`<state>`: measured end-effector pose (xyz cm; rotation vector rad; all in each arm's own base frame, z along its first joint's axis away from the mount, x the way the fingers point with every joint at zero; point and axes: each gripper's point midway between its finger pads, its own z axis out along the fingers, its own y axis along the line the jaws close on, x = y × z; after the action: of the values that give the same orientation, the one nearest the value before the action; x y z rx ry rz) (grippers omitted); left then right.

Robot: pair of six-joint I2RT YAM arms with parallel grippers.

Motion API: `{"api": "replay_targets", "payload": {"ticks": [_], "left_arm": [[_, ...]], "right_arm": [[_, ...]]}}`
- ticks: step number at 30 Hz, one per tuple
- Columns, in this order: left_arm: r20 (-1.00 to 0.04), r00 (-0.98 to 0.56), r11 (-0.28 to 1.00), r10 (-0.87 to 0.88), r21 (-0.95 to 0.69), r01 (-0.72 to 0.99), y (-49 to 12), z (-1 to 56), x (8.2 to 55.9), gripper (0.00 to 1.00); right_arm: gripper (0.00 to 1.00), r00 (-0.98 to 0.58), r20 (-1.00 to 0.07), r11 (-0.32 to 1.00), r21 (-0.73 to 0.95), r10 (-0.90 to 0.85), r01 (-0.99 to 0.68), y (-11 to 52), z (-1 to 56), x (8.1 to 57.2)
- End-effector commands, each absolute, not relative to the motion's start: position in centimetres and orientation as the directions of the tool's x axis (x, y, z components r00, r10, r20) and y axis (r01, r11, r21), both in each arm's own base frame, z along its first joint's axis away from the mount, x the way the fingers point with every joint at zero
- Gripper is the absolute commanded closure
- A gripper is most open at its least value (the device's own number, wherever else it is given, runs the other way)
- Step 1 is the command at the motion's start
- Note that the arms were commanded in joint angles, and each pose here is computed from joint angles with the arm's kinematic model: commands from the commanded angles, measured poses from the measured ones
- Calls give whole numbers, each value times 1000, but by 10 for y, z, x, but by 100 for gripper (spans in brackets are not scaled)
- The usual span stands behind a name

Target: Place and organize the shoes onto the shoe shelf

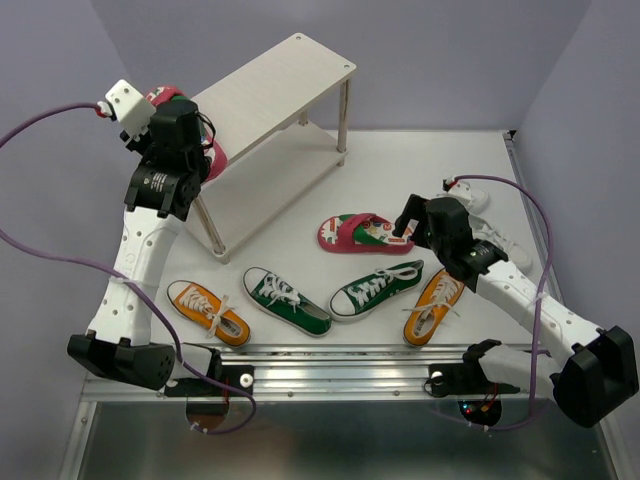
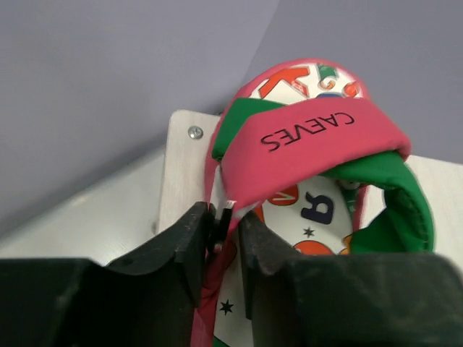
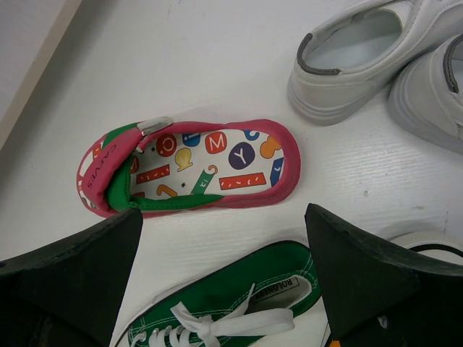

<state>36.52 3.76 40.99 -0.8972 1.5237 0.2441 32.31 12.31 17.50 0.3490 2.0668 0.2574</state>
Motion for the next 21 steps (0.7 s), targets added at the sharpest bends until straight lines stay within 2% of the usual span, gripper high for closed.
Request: {"api": "replay_targets", "payload": {"ticks": [1, 2, 5, 6, 13, 16, 21], "left_arm": [[-891, 184, 631, -416, -428, -647, 44, 425, 355, 42], [-888, 188, 633, -419, -435, -641, 43, 427, 355, 34], [-886, 196, 653, -419, -444, -613, 41, 435, 355, 20], [-885, 199, 660, -420, -449, -603, 40, 439, 355, 19], [-879, 265, 743, -396, -476, -471, 24, 500, 333, 18], [-890, 264, 781, -371, -453, -429, -4, 527, 317, 19], [-940, 167, 876, -298, -339, -342, -90, 534, 294, 21]], "right_arm": [[0, -429, -822, 925, 358, 375, 124, 127, 196, 333], [0, -430, -821, 925, 360, 377, 124, 127, 196, 333], [0, -429, -823, 927, 352, 371, 127, 126, 194, 333], [0, -434, -821, 928, 350, 370, 129, 126, 192, 333], [0, -441, -812, 922, 362, 383, 134, 126, 187, 328], [0, -446, -817, 928, 358, 366, 104, 129, 190, 328], [0, -436, -828, 934, 343, 351, 100, 128, 194, 331]]}}
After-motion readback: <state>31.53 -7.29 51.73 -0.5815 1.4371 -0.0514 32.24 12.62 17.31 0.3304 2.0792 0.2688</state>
